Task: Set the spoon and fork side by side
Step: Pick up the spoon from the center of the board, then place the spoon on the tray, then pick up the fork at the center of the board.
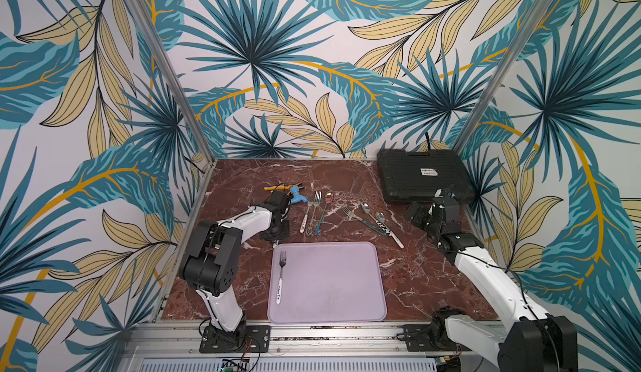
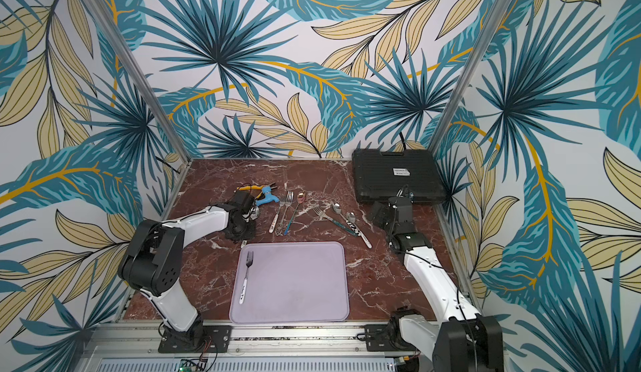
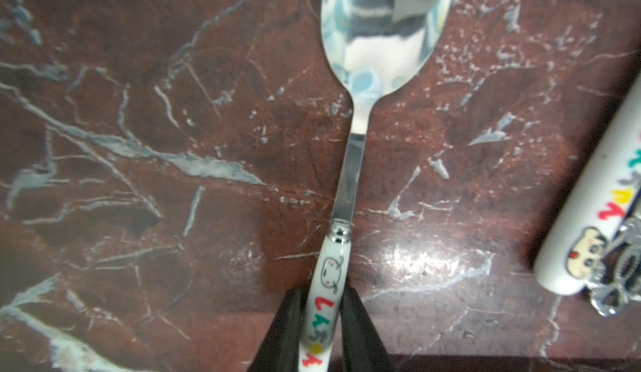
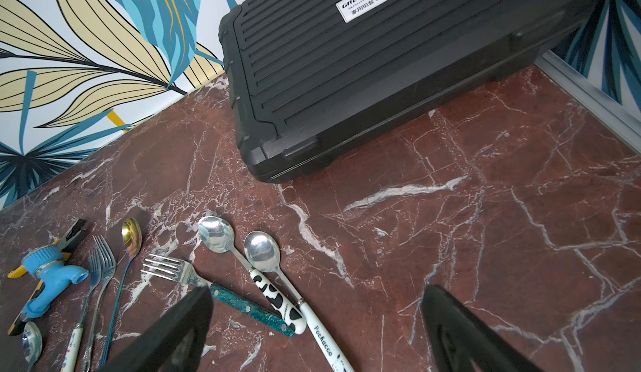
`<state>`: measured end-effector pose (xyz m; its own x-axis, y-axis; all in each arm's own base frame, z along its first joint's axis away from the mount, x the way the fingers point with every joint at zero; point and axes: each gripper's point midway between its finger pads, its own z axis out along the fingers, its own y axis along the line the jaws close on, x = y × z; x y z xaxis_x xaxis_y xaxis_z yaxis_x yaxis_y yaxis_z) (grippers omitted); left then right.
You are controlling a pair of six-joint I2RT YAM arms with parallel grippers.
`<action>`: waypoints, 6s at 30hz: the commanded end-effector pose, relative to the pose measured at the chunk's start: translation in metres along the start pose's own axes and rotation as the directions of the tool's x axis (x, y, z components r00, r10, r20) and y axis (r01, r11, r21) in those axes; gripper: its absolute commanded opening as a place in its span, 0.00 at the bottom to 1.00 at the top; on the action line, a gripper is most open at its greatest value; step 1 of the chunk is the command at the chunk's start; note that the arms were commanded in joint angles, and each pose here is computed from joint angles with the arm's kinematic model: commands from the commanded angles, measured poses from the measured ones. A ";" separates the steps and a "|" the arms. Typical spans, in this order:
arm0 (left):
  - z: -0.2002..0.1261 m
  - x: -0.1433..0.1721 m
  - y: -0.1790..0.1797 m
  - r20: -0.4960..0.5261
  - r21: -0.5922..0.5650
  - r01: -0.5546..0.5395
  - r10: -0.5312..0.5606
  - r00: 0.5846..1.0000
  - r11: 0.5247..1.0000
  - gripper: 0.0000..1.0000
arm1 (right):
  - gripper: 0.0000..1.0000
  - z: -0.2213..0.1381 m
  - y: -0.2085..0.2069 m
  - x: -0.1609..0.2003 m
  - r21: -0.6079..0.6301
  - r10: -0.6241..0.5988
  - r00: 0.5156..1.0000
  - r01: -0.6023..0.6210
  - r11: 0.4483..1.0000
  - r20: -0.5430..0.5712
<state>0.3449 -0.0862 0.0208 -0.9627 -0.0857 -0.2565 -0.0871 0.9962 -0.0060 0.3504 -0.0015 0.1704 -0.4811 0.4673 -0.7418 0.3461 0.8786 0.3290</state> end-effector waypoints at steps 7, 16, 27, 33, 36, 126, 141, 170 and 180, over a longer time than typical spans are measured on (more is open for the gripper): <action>0.004 0.006 0.008 -0.050 -0.033 -0.007 0.006 0.999 0.999 0.02 | 0.99 -0.001 -0.007 0.004 0.022 0.006 1.000 -0.006 1.000 0.000; -0.030 -0.010 0.013 0.040 -0.046 -0.003 0.005 0.999 0.999 0.00 | 1.00 -0.002 -0.006 0.004 0.020 0.008 1.000 -0.008 1.000 0.000; -0.076 0.010 -0.006 0.080 0.062 -0.028 0.023 0.997 0.998 0.00 | 0.99 -0.002 -0.006 0.003 0.019 0.010 1.000 -0.010 1.000 0.000; -0.083 0.050 -0.029 0.074 0.102 -0.064 0.057 0.996 0.993 0.00 | 0.99 -0.002 -0.005 0.003 0.016 0.011 1.000 -0.011 1.000 0.000; -0.082 0.072 -0.041 0.066 0.130 -0.071 0.063 0.996 0.989 0.00 | 0.99 -0.002 -0.005 0.002 0.015 0.011 1.000 -0.011 1.000 0.003; -0.107 0.042 -0.113 0.153 0.144 -0.155 0.133 0.979 0.977 0.50 | 0.99 -0.003 -0.008 0.003 0.030 0.005 1.000 -0.005 1.000 -0.002; -0.047 -0.046 -0.119 0.121 0.131 -0.146 0.130 0.984 0.981 0.43 | 1.00 -0.002 -0.009 0.004 0.037 0.002 1.000 -0.002 0.999 -0.005; -0.002 -0.074 -0.109 0.039 0.086 -0.160 0.158 0.987 0.983 0.04 | 0.99 -0.003 -0.009 0.002 0.038 -0.002 1.000 0.002 0.999 0.000; -0.052 -0.074 -0.109 0.110 0.140 -0.167 0.152 0.982 0.976 0.02 | 0.99 -0.004 -0.008 0.000 0.034 0.000 1.000 0.000 0.999 0.006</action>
<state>0.4145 -0.1898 0.0539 -0.9515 0.0683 -0.3000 0.0937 0.9931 -0.0711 0.3487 -0.0047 0.1717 -0.4725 0.4689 -0.7462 0.3603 0.8755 0.3221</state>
